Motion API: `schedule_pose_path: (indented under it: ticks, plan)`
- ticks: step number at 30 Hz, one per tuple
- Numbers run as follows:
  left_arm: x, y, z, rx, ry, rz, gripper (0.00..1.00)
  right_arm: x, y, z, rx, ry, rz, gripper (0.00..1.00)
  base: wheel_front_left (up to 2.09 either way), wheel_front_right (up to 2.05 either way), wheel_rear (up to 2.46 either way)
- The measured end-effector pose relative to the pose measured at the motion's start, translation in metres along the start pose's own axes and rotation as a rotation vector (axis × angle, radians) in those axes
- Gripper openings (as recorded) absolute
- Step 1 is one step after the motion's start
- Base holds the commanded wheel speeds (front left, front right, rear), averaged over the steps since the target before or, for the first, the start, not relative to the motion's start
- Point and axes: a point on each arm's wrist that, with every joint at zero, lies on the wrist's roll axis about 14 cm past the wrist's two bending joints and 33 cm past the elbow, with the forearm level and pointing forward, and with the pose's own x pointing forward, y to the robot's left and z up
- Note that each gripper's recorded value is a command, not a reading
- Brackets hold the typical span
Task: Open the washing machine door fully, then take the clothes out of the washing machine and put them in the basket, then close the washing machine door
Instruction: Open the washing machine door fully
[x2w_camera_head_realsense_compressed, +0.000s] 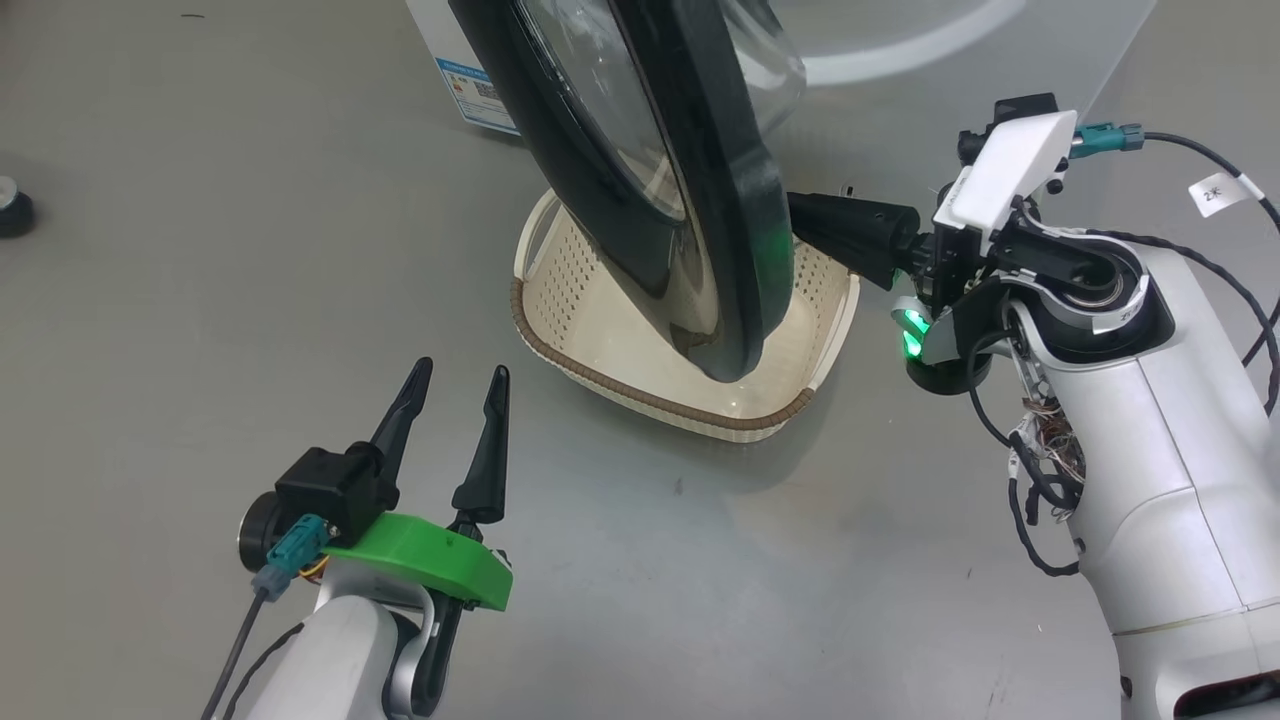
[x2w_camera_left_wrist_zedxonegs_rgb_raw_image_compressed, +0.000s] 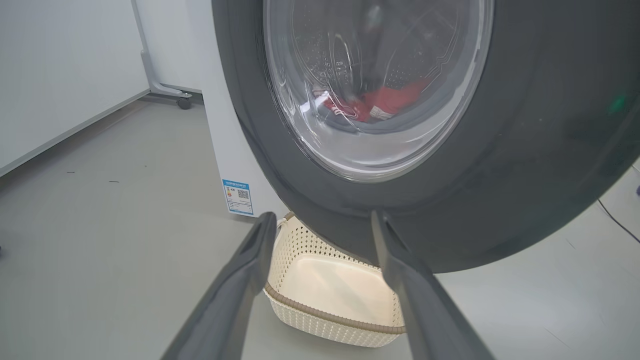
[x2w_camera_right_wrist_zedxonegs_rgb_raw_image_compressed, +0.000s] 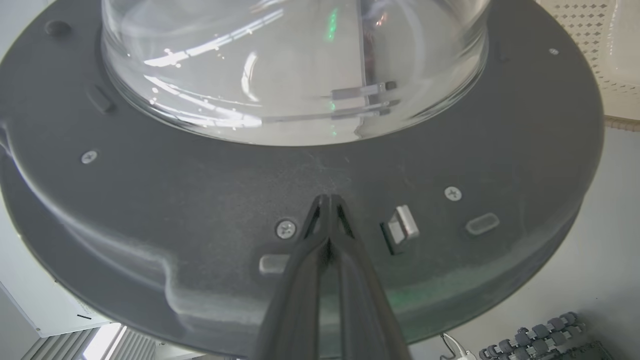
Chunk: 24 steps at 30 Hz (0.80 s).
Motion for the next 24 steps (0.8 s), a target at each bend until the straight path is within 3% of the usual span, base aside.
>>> schedule_pose_path:
  ticks: [24]
  plan:
    - [-0.008,0.003,0.009,0.004,-0.024,0.012,1.00,0.024,0.013,-0.067,0.026,0.220,0.049,0.00,0.00,0.00,0.00]
